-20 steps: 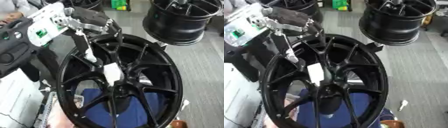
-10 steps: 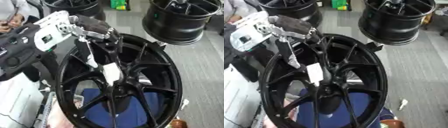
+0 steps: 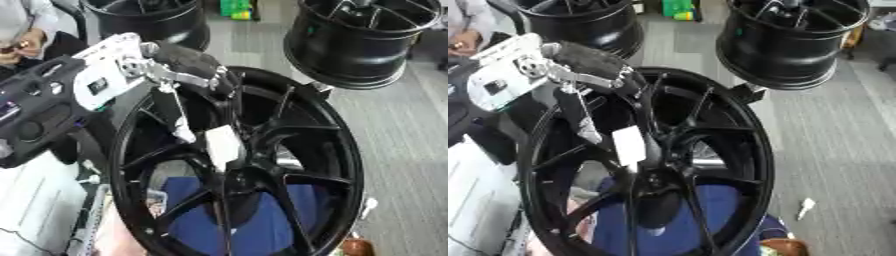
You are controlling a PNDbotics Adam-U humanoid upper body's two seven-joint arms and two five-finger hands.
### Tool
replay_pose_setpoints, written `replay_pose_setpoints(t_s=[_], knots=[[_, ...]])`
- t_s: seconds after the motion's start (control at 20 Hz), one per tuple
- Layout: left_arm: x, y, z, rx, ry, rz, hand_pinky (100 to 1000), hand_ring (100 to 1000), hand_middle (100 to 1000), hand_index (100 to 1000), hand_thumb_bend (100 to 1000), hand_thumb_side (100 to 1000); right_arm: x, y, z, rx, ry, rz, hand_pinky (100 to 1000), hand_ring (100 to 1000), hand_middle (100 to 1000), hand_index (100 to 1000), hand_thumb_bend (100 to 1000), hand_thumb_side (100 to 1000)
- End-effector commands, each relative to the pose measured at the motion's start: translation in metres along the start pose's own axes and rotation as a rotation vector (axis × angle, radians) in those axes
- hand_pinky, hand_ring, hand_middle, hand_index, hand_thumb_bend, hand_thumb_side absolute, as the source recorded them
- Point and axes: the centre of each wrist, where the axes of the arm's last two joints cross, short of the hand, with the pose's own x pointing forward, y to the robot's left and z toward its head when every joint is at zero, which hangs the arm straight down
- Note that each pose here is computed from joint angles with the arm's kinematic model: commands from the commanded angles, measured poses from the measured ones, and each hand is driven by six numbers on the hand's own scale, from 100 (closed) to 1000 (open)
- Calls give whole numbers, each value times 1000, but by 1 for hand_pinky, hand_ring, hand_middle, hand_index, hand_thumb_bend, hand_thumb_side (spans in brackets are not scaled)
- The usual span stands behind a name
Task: Pull the pin out of the wheel hub.
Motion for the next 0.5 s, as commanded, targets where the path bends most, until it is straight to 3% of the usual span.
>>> replay_pose_setpoints(t_s=[0.05, 0.5], knots=[[3, 9, 3, -292, -227, -218, 749, 735, 639, 768, 486, 338, 6, -4, -6, -21, -23, -4, 853, 712, 683, 705, 100, 469], [20, 16, -2, -300, -255, -241, 745, 739, 676, 797, 490, 322, 6, -5, -6, -39, -22, -6, 853, 710, 680, 705, 100, 477]])
